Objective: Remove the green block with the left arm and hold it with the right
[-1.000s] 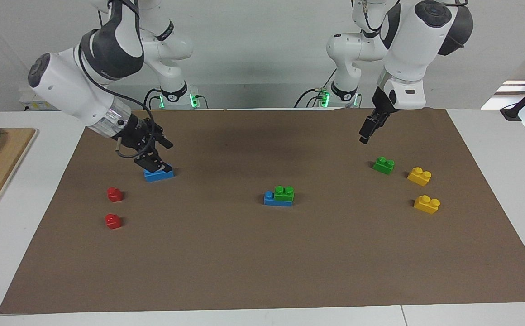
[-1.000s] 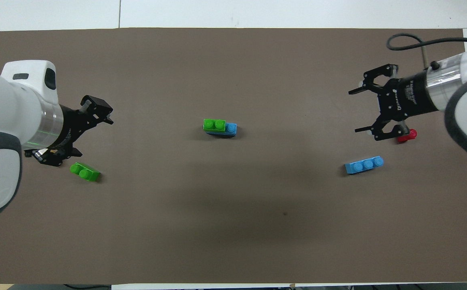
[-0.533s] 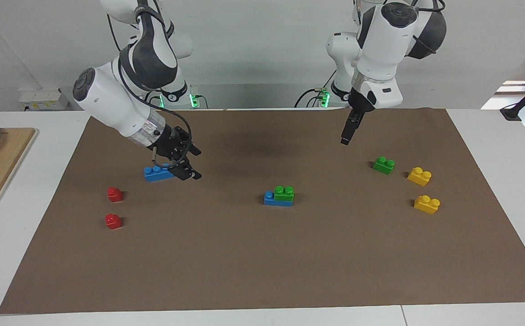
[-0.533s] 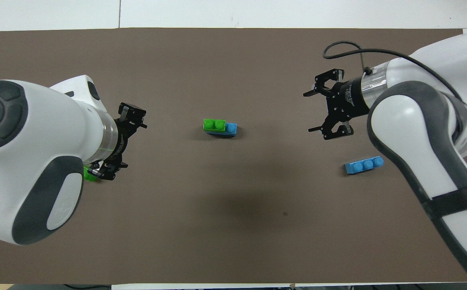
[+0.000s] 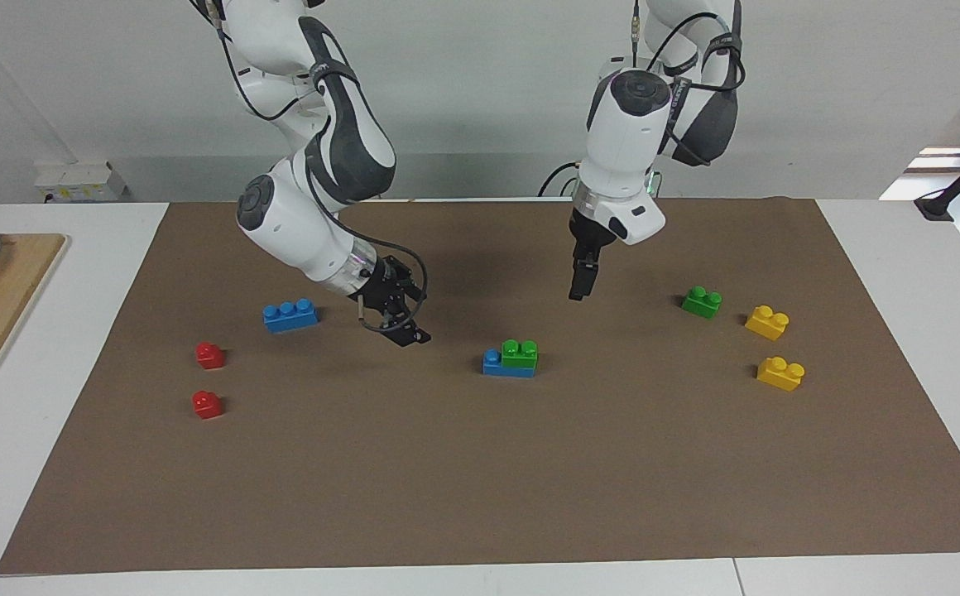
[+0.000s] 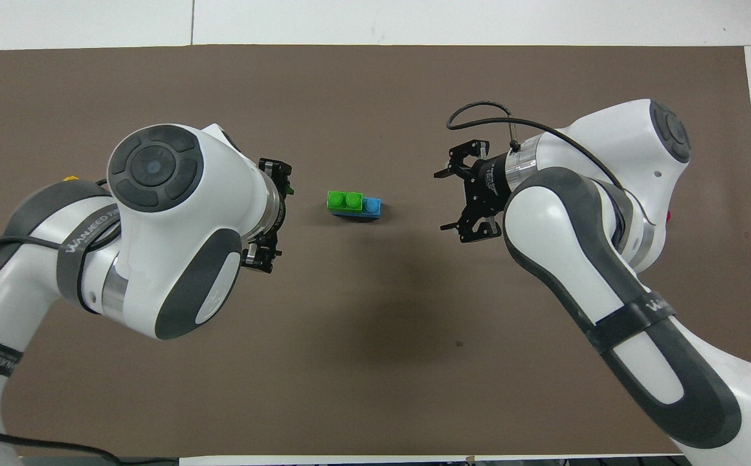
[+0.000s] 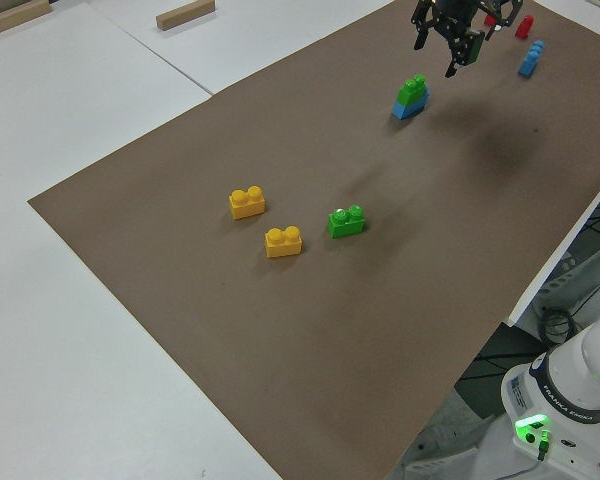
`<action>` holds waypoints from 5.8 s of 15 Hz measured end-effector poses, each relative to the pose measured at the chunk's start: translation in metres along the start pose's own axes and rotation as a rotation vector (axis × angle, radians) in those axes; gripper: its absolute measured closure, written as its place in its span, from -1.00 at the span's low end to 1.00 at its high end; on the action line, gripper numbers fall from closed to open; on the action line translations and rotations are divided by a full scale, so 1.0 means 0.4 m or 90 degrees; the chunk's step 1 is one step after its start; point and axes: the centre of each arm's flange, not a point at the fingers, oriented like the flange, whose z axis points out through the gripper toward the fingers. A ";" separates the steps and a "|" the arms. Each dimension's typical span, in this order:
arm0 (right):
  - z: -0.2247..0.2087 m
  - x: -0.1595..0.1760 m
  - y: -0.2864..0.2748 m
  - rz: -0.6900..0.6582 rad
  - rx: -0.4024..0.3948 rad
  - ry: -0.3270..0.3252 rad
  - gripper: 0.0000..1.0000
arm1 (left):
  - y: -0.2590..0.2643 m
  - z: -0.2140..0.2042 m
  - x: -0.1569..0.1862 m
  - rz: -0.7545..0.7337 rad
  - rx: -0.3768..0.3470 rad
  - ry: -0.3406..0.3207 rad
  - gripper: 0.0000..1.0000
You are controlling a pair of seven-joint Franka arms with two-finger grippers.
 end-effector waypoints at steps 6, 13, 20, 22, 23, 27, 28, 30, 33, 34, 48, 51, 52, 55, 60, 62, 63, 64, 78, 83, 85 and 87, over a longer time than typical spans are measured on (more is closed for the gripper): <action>0.098 -0.026 0.019 0.015 0.017 0.007 -0.81 | 0.103 0.100 -0.026 -0.110 0.015 -0.007 -1.00; 0.223 -0.035 0.014 0.025 0.040 0.012 -0.81 | 0.171 0.224 -0.092 -0.163 0.021 0.010 -1.00; 0.273 -0.051 -0.006 0.022 0.046 0.010 -0.81 | 0.197 0.263 -0.097 -0.208 -0.014 0.013 -1.00; 0.276 -0.053 -0.014 0.021 0.048 0.009 -0.81 | 0.194 0.278 -0.103 -0.211 -0.011 0.015 -1.00; 0.279 -0.055 -0.020 0.020 0.049 0.009 -0.81 | 0.190 0.287 -0.108 -0.210 -0.008 0.016 -1.00; 0.288 -0.065 -0.054 0.015 0.058 0.004 -0.81 | 0.166 0.331 -0.131 -0.207 -0.004 0.017 -1.00; 0.293 -0.069 -0.060 0.013 0.058 0.003 -0.81 | 0.161 0.339 -0.134 -0.209 -0.004 0.017 -1.00; 0.313 -0.083 -0.061 0.007 0.054 0.003 -0.81 | 0.157 0.347 -0.137 -0.210 -0.003 0.018 -1.00; 0.348 -0.093 -0.052 0.002 0.044 0.006 -0.81 | 0.157 0.348 -0.135 -0.211 -0.003 0.018 -1.00; 0.355 -0.092 -0.052 0.002 0.047 0.008 -0.81 | 0.158 0.348 -0.133 -0.212 -0.004 0.019 -1.00; 0.420 -0.055 -0.047 0.011 0.057 0.027 -0.81 | 0.151 0.368 -0.120 -0.216 0.004 0.026 -1.00; 0.429 -0.043 -0.039 0.014 0.054 0.031 -0.69 | 0.151 0.368 -0.120 -0.216 0.004 0.026 -1.00; 0.430 -0.042 -0.039 0.015 0.054 0.032 -0.60 | 0.151 0.367 -0.120 -0.215 0.004 0.025 -1.00; 0.428 -0.043 -0.039 0.014 0.055 0.031 -0.33 | 0.150 0.365 -0.121 -0.215 0.003 0.025 -1.00; 0.429 -0.057 -0.035 -0.003 0.061 0.032 0.29 | 0.150 0.365 -0.122 -0.215 0.003 0.025 -1.00; 0.430 -0.059 -0.034 -0.004 0.065 0.033 0.29 | 0.150 0.365 -0.122 -0.215 0.003 0.025 -1.00; 0.431 -0.059 -0.033 -0.004 0.067 0.034 0.29 | 0.150 0.365 -0.122 -0.215 0.003 0.025 -0.99; 0.431 -0.059 -0.031 -0.004 0.069 0.035 0.29 | 0.150 0.365 -0.123 -0.214 0.003 0.025 -0.98; 0.429 -0.058 -0.031 -0.004 0.081 0.038 0.29 | 0.125 0.211 -0.071 -0.201 -0.019 0.028 0.30; 0.418 -0.047 -0.041 0.000 0.078 0.038 0.29 | 0.119 0.120 0.086 -0.109 0.014 0.051 0.30; 0.364 -0.016 -0.081 -0.001 0.059 0.035 0.29 | 0.130 0.116 0.176 -0.032 0.026 0.053 0.30; 0.252 0.032 -0.142 -0.017 0.033 0.046 0.29 | 0.137 0.125 0.280 0.037 0.037 0.053 0.30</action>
